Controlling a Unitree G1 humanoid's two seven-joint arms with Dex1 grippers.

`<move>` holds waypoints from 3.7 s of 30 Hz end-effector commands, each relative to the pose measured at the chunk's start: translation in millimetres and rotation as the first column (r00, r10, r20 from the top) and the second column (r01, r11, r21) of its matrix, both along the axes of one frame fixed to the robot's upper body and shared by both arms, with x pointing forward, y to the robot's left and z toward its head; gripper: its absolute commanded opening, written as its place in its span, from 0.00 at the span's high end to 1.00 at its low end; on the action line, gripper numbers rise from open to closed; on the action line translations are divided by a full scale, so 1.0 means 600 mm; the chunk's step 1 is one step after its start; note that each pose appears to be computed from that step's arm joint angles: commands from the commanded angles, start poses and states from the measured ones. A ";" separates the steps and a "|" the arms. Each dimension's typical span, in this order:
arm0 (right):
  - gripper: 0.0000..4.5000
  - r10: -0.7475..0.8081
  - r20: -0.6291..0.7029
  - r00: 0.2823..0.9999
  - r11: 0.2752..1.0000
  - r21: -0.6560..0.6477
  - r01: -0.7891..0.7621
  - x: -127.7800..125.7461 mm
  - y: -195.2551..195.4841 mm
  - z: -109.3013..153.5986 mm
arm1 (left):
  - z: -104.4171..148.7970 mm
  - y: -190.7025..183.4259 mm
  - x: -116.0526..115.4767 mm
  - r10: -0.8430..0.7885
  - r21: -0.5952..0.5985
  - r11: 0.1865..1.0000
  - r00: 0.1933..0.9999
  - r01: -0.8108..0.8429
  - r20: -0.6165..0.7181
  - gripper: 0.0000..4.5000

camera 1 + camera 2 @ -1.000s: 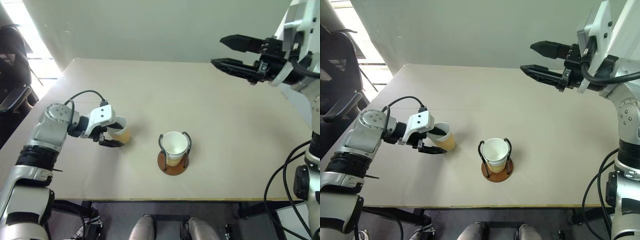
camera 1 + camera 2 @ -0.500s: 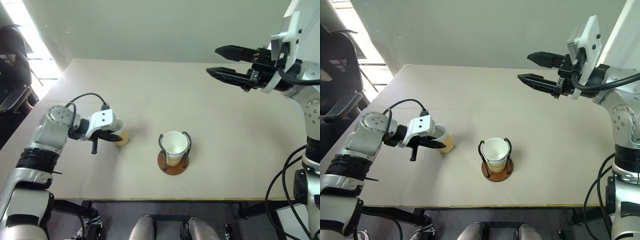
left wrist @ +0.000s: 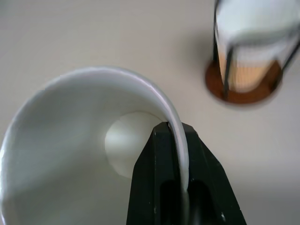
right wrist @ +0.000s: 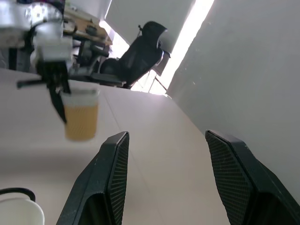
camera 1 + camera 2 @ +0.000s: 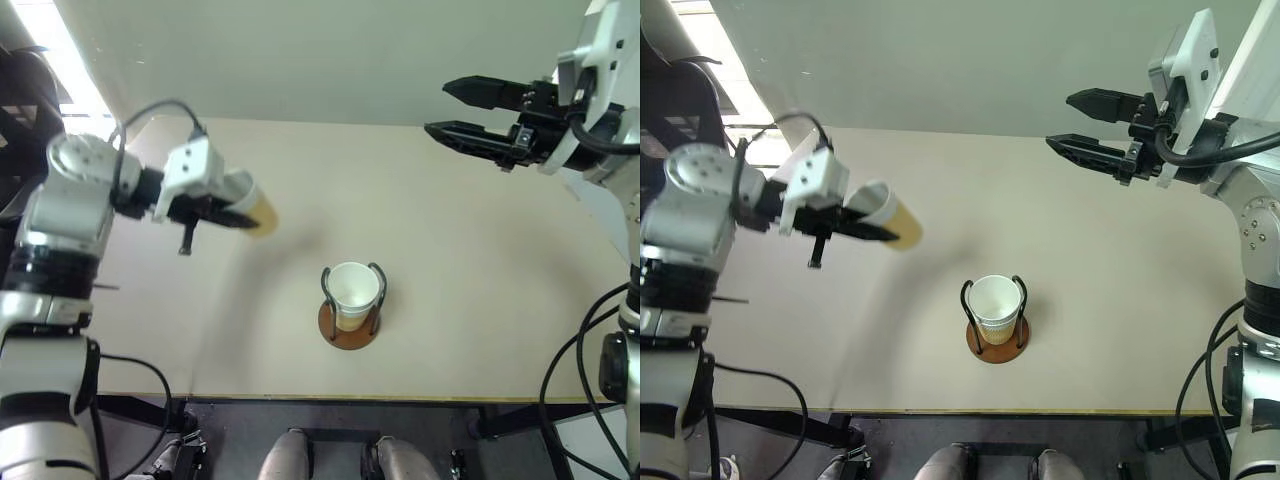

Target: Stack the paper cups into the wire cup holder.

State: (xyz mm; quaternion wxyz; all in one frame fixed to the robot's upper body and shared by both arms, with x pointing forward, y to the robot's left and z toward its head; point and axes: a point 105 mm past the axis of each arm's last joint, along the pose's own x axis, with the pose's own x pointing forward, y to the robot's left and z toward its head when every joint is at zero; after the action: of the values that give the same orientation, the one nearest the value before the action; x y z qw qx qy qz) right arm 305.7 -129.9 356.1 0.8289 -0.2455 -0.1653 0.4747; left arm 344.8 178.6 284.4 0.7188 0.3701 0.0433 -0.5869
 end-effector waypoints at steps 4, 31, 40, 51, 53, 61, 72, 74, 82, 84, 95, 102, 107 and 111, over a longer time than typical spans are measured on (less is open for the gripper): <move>0.41 -0.073 0.093 0.993 0.997 0.025 0.071 -0.029 -0.024 0.022 | 0.061 -0.086 -0.031 -0.278 -0.045 0.960 0.961 0.277 -0.014 0.99; 0.41 -0.264 0.202 0.943 0.963 0.101 0.249 -0.095 -0.024 0.019 | 0.039 -0.223 -0.079 -0.607 0.033 0.783 0.776 0.621 -0.170 0.99; 0.41 -0.275 0.201 0.940 0.961 0.094 0.261 -0.098 -0.015 0.018 | 0.009 -0.229 -0.087 -0.628 0.036 0.758 0.743 0.652 -0.232 0.99; 0.41 -0.292 0.211 0.933 0.956 0.104 0.276 -0.100 -0.011 0.022 | -0.027 -0.228 -0.083 -0.629 0.089 0.739 0.732 0.668 -0.262 0.99; 0.41 -0.295 0.211 0.932 0.955 0.104 0.279 -0.102 -0.011 0.021 | -0.030 -0.228 -0.083 -0.631 0.100 0.735 0.731 0.670 -0.260 0.99; 0.41 -0.310 0.205 0.928 0.950 0.104 0.294 -0.105 -0.015 0.020 | -0.032 -0.228 -0.083 -0.630 0.108 0.732 0.728 0.673 -0.269 0.99; 0.41 -0.272 0.195 0.942 0.962 0.084 0.261 -0.115 -0.013 0.017 | -0.031 -0.230 -0.078 -0.636 0.109 0.732 0.732 0.673 -0.245 0.85; 0.41 -0.187 0.136 0.973 0.982 0.005 0.188 -0.139 -0.007 -0.008 | -0.031 -0.230 -0.078 -0.637 0.105 0.732 0.731 0.673 -0.245 0.85; 0.41 -0.122 0.007 0.992 0.981 -0.150 0.122 -0.190 -0.027 -0.053 | -0.036 -0.226 -0.073 -0.631 0.106 0.738 0.737 0.666 -0.241 0.85; 0.41 -0.077 -0.020 0.997 0.983 -0.171 0.073 -0.205 -0.020 -0.057 | -0.036 -0.225 -0.071 -0.629 0.107 0.741 0.740 0.663 -0.237 0.85; 0.41 -0.066 -0.091 0.994 0.970 -0.238 0.043 -0.226 -0.044 -0.051 | -0.026 -0.218 -0.062 -0.614 0.105 0.760 0.762 0.641 -0.206 0.85; 0.41 -0.117 -0.157 0.981 0.925 -0.376 0.051 -0.232 -0.088 -0.068 | -0.018 -0.212 -0.059 -0.605 0.109 0.770 0.773 0.629 -0.188 0.85; 0.41 -0.097 -0.159 0.983 0.914 -0.405 0.024 -0.233 -0.091 -0.069 | -0.013 -0.215 -0.059 -0.608 0.091 0.772 0.773 0.628 -0.181 0.85; 0.41 -0.093 -0.156 0.983 0.911 -0.411 0.021 -0.230 -0.092 -0.069 | -0.007 -0.216 -0.059 -0.607 0.069 0.779 0.776 0.624 -0.173 0.85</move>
State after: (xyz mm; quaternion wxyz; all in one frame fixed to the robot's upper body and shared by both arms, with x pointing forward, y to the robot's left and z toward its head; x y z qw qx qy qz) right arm 167.9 -184.2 309.2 0.7863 -0.3626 0.0260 0.4996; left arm 314.4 48.7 267.5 0.4705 0.3648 0.0241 -0.8031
